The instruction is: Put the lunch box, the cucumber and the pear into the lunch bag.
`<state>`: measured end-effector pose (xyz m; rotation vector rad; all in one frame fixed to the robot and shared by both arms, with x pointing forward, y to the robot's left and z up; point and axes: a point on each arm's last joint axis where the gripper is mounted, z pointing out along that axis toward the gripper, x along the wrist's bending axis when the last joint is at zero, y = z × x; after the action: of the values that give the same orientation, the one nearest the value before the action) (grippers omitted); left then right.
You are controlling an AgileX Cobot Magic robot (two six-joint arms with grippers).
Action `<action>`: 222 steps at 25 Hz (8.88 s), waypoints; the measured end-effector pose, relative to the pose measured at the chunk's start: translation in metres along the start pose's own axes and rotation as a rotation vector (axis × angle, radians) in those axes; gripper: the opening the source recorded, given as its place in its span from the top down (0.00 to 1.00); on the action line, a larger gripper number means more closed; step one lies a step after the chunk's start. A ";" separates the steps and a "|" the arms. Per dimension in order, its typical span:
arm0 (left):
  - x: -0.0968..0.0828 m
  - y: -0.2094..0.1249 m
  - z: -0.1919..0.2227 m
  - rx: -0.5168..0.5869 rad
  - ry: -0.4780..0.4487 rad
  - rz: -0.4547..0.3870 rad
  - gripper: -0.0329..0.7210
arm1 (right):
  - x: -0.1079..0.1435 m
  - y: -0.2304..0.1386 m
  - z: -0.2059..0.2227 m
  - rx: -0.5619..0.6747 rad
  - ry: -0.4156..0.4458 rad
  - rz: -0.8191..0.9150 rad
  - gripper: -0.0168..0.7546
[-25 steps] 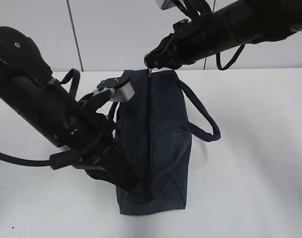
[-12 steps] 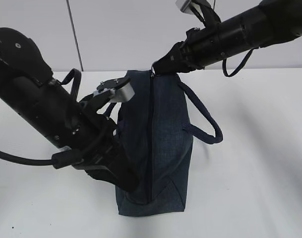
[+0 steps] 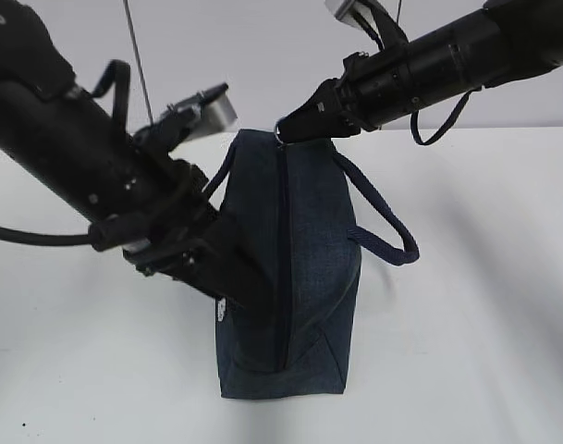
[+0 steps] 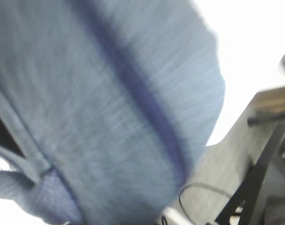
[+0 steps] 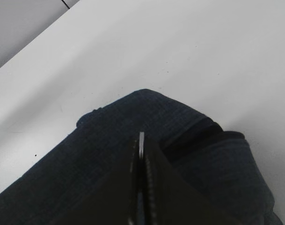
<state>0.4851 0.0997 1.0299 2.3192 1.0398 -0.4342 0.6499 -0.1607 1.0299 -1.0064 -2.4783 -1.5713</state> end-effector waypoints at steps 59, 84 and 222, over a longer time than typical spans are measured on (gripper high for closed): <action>0.020 0.050 -0.020 -0.389 0.276 0.051 0.98 | -0.062 0.019 -0.009 -0.092 -0.040 0.092 0.97; -0.004 0.053 -0.039 -0.522 0.147 0.086 0.98 | -0.106 -0.029 0.019 -0.017 -0.028 0.279 0.97; -0.062 -0.298 -0.125 -0.741 0.688 0.073 0.51 | 0.267 -0.253 -0.247 -0.075 -0.769 -0.010 0.59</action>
<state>0.2264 0.3014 1.0539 1.8070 1.1427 0.7258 0.2303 -0.3006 1.0450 -1.9083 -2.8600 -1.4753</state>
